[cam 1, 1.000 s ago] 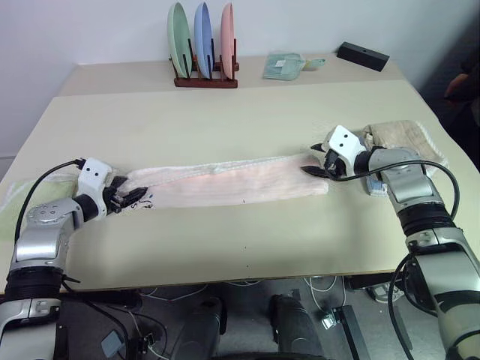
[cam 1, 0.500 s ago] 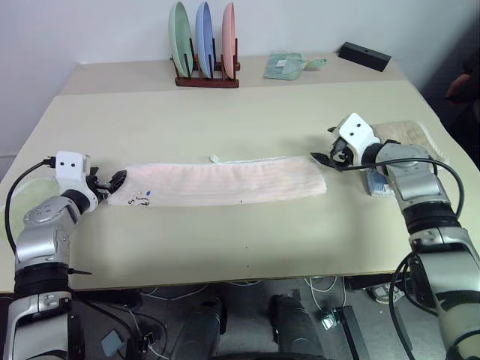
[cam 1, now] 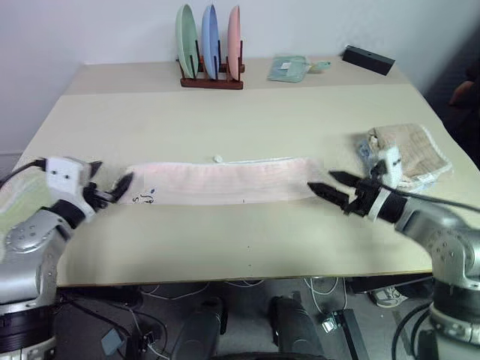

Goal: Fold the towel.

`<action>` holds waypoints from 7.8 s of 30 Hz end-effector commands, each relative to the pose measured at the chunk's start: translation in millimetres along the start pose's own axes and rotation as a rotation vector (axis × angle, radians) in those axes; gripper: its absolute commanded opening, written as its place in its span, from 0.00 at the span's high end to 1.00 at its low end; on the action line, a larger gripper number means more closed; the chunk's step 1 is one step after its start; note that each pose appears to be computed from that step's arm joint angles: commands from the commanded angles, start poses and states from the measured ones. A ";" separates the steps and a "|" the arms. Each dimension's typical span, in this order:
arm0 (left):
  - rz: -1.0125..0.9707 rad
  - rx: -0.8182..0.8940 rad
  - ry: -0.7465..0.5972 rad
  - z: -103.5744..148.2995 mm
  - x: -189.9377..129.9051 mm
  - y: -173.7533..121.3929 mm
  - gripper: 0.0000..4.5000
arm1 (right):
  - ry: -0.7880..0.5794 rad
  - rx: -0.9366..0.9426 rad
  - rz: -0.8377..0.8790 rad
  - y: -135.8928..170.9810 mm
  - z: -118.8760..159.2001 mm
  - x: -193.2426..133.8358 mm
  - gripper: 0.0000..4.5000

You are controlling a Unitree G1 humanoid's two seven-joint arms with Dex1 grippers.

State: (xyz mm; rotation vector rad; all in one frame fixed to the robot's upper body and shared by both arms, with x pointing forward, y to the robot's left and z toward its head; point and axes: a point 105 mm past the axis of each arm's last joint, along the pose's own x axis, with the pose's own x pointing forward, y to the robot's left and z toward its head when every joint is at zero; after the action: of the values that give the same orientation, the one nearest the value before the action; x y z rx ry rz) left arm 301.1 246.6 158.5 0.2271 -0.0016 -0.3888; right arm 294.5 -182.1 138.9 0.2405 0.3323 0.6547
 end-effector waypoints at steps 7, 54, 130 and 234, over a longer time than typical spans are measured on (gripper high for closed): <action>-0.441 -0.048 -0.152 32.3 29.5 -140.5 0.13 | -0.026 0.273 -0.198 -3.2 -22.5 2.8 0.01; -0.441 -0.137 -0.160 25.6 41.5 -166.3 0.13 | 0.177 -0.805 0.107 56.1 9.2 77.0 1.00; 0.367 -1.323 0.067 -48.3 41.1 -86.5 0.77 | -0.116 -0.955 0.468 107.0 36.5 71.2 0.00; -0.109 -0.976 0.186 -35.7 63.2 -114.2 0.64 | -0.152 -0.831 0.567 141.4 26.1 76.5 0.00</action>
State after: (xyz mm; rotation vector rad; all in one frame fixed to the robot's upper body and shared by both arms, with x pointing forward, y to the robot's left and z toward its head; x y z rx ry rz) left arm 317.6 129.4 92.2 -0.7003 0.3900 -0.4295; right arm 290.0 -31.0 180.8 -0.4117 -0.1299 1.2589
